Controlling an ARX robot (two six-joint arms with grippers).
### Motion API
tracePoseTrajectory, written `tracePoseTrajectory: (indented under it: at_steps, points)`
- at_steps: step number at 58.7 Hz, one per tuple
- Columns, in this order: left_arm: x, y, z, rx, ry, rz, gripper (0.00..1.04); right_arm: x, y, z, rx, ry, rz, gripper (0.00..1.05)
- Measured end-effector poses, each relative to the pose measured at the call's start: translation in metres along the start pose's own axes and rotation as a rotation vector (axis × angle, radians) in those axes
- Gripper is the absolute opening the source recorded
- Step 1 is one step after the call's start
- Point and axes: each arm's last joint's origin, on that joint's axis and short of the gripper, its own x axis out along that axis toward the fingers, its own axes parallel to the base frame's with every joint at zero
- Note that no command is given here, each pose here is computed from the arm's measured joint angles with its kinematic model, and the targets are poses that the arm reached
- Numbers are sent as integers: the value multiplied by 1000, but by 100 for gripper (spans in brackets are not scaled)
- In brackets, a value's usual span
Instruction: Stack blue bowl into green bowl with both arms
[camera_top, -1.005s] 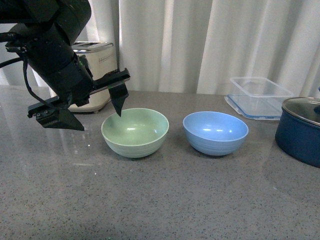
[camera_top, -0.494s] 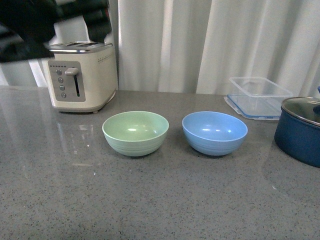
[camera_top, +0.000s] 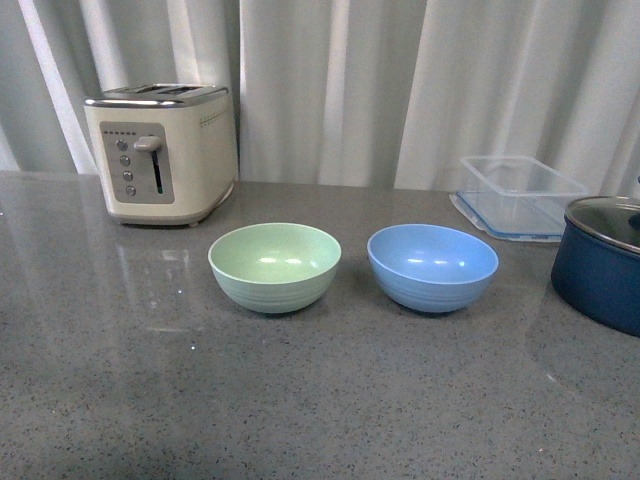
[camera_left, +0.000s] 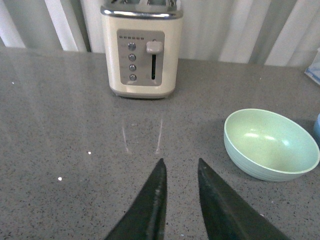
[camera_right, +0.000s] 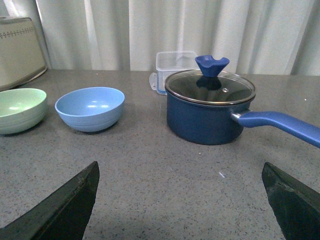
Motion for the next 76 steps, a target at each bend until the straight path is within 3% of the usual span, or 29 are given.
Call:
tracePoseTrajectory:
  at_steps: [4, 11, 33, 63, 76]
  points:
    - [-13, 5, -5, 0, -28, -4, 4, 0, 0, 0, 0, 0, 1, 95]
    - [-31, 11, -27, 10, -2, -7, 4, 0, 0, 0, 0, 0, 0, 95]
    - [-64, 25, -51, 8, -13, -2, 4, 0, 0, 0, 0, 0, 0, 95]
    - [-89, 25, -68, 8, -21, -2, 4, 0, 0, 0, 0, 0, 0, 95]
    - [-95, 25, -66, 9, -44, -4, 4, 0, 0, 0, 0, 0, 0, 95]
